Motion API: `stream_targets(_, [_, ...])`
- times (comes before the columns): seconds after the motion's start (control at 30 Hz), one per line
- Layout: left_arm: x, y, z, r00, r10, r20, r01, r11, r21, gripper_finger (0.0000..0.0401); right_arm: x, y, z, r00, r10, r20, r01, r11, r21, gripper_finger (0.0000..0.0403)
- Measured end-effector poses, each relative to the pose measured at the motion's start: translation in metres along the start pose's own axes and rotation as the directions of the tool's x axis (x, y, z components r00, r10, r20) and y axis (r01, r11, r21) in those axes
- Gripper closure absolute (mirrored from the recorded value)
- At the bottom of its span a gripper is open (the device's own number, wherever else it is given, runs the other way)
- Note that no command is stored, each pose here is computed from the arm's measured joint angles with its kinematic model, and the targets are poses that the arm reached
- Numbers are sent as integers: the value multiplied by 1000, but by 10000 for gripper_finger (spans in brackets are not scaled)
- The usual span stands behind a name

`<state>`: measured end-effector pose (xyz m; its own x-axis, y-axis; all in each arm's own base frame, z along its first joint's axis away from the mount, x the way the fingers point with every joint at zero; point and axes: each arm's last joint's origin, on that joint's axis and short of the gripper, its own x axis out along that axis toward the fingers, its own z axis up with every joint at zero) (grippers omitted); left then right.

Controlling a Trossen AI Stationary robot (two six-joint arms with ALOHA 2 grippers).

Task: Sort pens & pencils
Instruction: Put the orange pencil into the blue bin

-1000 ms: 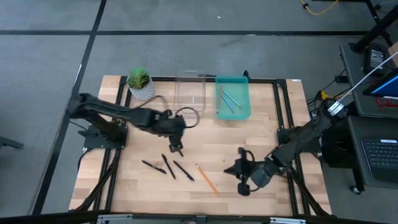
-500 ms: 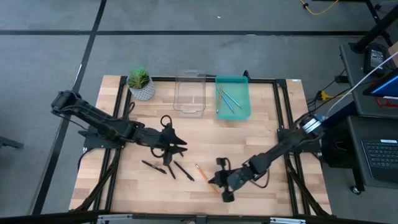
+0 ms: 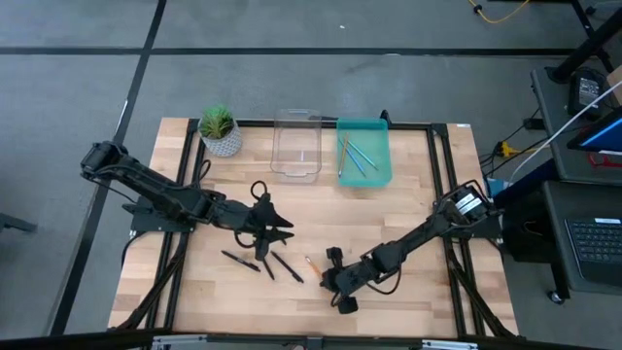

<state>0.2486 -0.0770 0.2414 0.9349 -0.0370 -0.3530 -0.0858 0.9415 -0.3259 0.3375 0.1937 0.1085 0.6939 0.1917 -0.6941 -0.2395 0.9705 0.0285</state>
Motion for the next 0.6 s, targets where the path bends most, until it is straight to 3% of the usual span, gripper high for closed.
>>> stream_targets(0.27, [0,0,0,1000,1,-1,-1,1000,0,275,-8,-2,-5,993,8,-115,-10,1000,-14,399])
stream_targets(0.6, [0,0,0,1000,1,-3,-1,1000,1,275,-41,-11,-9,951,-102,-291,91,995,-49,399])
